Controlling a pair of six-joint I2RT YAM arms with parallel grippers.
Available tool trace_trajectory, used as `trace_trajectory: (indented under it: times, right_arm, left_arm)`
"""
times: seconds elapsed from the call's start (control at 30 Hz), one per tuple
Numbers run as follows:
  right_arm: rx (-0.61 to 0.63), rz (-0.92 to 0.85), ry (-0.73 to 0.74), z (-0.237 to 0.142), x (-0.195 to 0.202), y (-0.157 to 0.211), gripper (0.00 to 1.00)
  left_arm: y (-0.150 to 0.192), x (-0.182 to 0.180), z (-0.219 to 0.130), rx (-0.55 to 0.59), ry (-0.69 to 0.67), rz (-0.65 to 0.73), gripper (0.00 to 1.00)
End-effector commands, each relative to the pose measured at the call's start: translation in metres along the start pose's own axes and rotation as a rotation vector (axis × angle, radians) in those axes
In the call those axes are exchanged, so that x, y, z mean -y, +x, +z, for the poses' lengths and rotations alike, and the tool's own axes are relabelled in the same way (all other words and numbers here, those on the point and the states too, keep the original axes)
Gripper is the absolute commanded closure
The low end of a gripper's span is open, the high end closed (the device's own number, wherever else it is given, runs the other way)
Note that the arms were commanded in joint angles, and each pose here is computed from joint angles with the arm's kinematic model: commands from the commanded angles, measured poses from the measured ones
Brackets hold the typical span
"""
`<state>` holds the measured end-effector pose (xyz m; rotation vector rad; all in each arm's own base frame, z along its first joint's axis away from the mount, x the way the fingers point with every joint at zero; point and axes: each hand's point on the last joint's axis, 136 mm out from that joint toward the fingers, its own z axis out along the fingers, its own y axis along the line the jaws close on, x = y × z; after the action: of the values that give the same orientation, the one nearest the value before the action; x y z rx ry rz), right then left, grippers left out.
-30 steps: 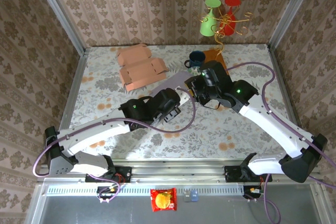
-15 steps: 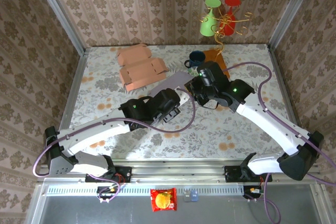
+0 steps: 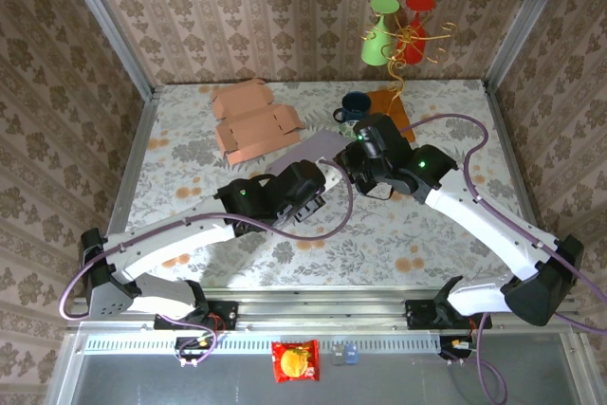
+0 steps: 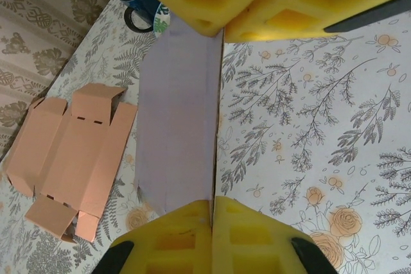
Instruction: Fold the paper box
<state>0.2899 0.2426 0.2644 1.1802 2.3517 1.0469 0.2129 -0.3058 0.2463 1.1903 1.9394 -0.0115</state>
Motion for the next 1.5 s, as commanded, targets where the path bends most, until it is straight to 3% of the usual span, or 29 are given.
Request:
trace_trajectory:
  times: [0.0, 0.1, 0.27, 0.47, 0.57, 0.6, 0.63, 0.7, 0.8, 0.87, 1.03, 1.13, 1.33, 1.47]
  right_arm:
    - [0.026, 0.001, 0.026, 0.003, 0.007, -0.003, 0.87]
    - [0.023, 0.001, 0.030, 0.006, 0.007, -0.003, 0.80]
    - [0.022, 0.000, 0.022, 0.008, 0.002, -0.002, 0.80]
    - [0.027, -0.001, 0.031, 0.010, 0.004, -0.003, 0.86]
    - [0.032, 0.005, 0.026, 0.010, 0.004, -0.004, 1.00]
    - [0.038, 0.007, 0.019, 0.008, 0.002, -0.005, 1.00]
    - [0.044, 0.007, 0.011, 0.006, 0.000, -0.006, 1.00]
    - [0.063, 0.006, -0.009, -0.002, -0.005, -0.009, 1.00]
    - [0.066, 0.020, -0.040, -0.013, -0.013, -0.009, 1.00]
    - [0.062, 0.036, -0.053, -0.022, -0.017, -0.008, 1.00]
    - [0.083, 0.064, -0.101, -0.057, -0.028, -0.012, 1.00]
    - [0.106, 0.079, -0.117, -0.079, -0.033, -0.015, 1.00]
    - [0.089, 0.167, -0.103, -0.124, -0.032, -0.010, 1.00]
    - [0.150, 0.168, -0.092, -0.140, -0.032, -0.020, 1.00]
  left_arm:
    - [-0.012, -0.009, -0.010, 0.034, -0.011, -0.038, 1.00]
    - [-0.012, -0.010, -0.011, 0.039, -0.014, -0.041, 1.00]
    - [-0.013, -0.010, -0.012, 0.041, -0.013, -0.037, 1.00]
    - [-0.013, -0.010, -0.011, 0.045, -0.010, -0.038, 1.00]
    - [-0.014, -0.011, -0.012, 0.049, -0.014, -0.040, 1.00]
    - [-0.016, -0.012, -0.014, 0.055, -0.016, -0.044, 1.00]
    - [-0.018, -0.013, -0.016, 0.062, -0.017, -0.050, 0.96]
    - [-0.025, -0.019, -0.025, 0.097, -0.025, -0.080, 0.77]
    - [-0.042, -0.041, -0.050, 0.200, -0.070, -0.172, 0.55]
    - [-0.051, -0.061, -0.071, 0.279, -0.105, -0.250, 0.49]
    - [-0.055, -0.125, -0.118, 0.447, -0.164, -0.513, 0.48]
    - [-0.048, -0.150, -0.128, 0.503, -0.160, -0.656, 0.49]
    - [-0.016, -0.176, -0.108, 0.437, -0.164, -0.846, 0.53]
    - [0.000, -0.182, -0.083, 0.376, -0.077, -0.994, 0.55]
